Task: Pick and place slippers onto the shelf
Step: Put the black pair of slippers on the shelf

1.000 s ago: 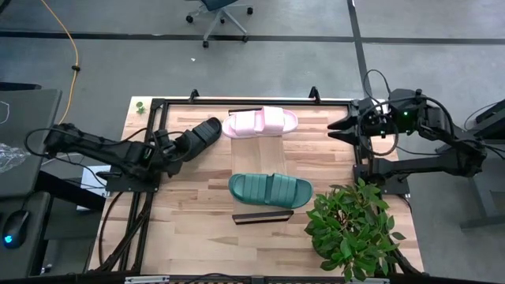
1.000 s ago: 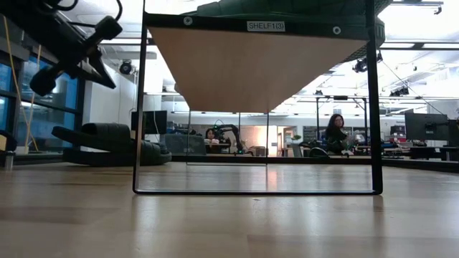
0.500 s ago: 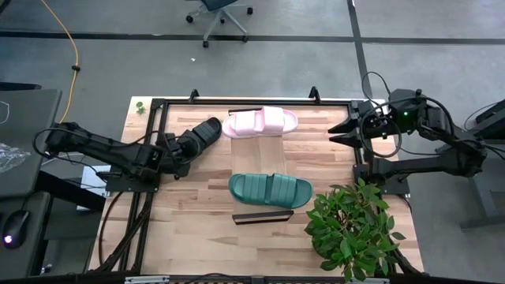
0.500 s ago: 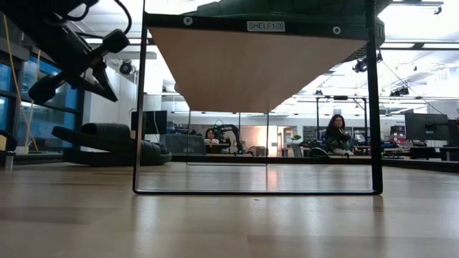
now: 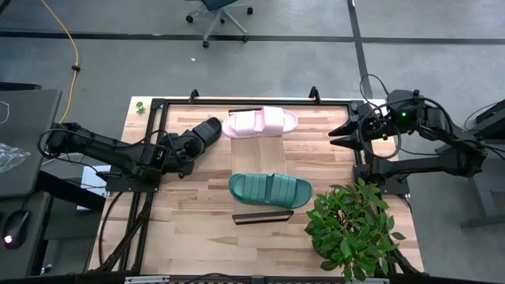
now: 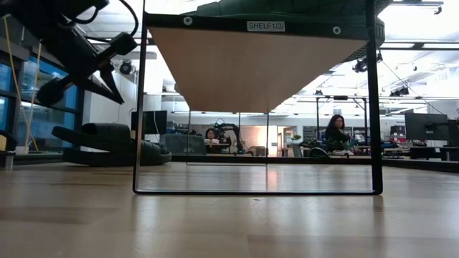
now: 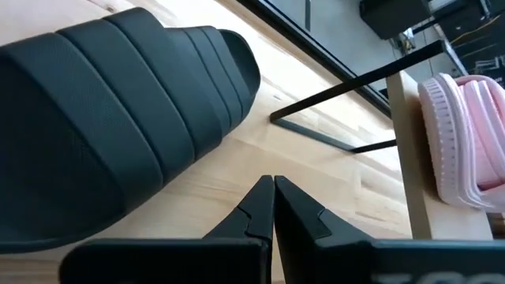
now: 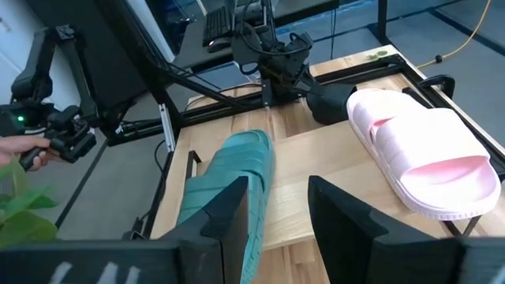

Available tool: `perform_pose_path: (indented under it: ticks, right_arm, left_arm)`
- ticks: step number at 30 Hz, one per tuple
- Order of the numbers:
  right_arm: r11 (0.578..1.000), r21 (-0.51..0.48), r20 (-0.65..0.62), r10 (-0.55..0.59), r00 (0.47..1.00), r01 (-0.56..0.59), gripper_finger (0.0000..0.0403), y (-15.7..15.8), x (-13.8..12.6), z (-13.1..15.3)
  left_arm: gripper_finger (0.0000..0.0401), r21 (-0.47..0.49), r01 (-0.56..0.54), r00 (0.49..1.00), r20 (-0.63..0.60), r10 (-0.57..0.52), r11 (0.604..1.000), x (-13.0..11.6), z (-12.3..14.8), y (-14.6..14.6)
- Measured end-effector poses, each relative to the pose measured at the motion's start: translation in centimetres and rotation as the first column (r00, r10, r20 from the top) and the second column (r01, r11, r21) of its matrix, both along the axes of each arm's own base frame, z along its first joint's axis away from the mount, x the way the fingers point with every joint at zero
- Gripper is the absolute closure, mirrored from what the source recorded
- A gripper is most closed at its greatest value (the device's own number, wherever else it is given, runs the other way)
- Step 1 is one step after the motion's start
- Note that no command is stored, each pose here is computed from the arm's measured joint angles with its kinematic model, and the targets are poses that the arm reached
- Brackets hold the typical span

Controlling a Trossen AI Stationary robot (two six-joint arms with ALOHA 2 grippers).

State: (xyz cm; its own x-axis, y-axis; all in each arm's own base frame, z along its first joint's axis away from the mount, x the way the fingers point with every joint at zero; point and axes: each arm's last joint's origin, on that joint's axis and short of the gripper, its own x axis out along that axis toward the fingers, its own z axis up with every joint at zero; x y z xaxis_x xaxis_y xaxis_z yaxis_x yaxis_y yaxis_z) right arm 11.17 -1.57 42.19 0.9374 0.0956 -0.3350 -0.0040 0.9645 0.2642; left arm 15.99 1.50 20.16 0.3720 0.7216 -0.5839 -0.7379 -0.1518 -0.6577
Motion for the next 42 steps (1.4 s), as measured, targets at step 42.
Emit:
perform_pose_path:
  ticks: [42]
  right_arm:
    - [1.0,-0.019,0.006,0.004,1.0,-0.004,0.0279,0.2,-1.0,0.0]
  left_arm:
    - [0.0401,-0.082,0.067,0.931,-0.354,-0.092,0.994,-1.3,2.3,-0.1]
